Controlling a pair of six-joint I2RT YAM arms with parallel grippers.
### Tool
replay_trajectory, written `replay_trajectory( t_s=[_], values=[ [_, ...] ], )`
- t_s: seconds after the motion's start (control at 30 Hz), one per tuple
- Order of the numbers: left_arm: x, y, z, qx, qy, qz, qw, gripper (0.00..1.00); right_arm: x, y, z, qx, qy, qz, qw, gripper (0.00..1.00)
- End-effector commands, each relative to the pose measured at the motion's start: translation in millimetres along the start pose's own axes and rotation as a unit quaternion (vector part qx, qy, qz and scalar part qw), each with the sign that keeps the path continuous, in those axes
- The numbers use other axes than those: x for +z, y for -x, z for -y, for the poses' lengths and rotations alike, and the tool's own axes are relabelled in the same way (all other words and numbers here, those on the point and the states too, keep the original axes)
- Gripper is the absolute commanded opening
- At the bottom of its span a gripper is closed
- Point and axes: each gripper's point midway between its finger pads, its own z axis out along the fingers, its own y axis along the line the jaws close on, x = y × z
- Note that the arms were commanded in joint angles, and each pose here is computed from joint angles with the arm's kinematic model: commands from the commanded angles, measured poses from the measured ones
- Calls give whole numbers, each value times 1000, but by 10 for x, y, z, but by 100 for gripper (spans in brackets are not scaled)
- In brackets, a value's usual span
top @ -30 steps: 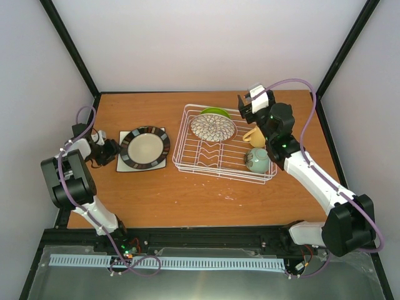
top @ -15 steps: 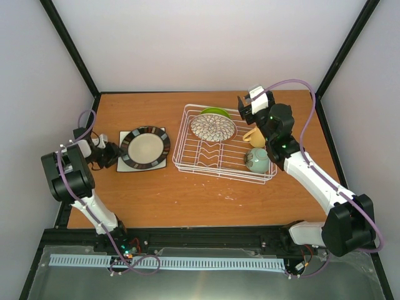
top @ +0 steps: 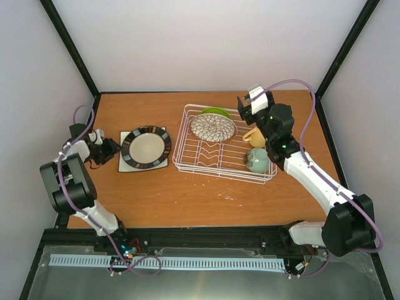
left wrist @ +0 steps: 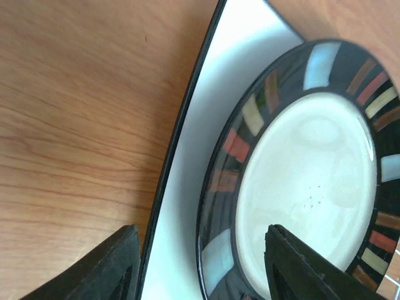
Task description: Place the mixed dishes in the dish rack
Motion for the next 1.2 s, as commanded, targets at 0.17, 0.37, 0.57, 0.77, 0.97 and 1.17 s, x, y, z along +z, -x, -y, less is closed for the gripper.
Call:
replay_trajectory(
  t_s=[0.17,0.37,0.57,0.77,0.97,1.17],
  values=[
    [-228,132,148,22,1,26,999,52,2,-4,6,5,5,-1,1000,74],
    [-77,-43,67,11,-4,-5,1000,49,-17,16,22,-2,3,-1,1000,74],
    [-9,-145,83,6,-23,-22,999,49,2,20,9,0,7,-1,1000,74],
    [61,-211,47,-1,-26,-36,999,48,26,10,-17,4,13,0,1000,74],
    [176,-282,16,-8,-30,-52,998,48,29,-3,-22,3,14,-2,1000,74],
    [260,-325,85,-10,-46,-61,997,48,42,-23,-35,6,16,-3,1000,73]
  ],
)
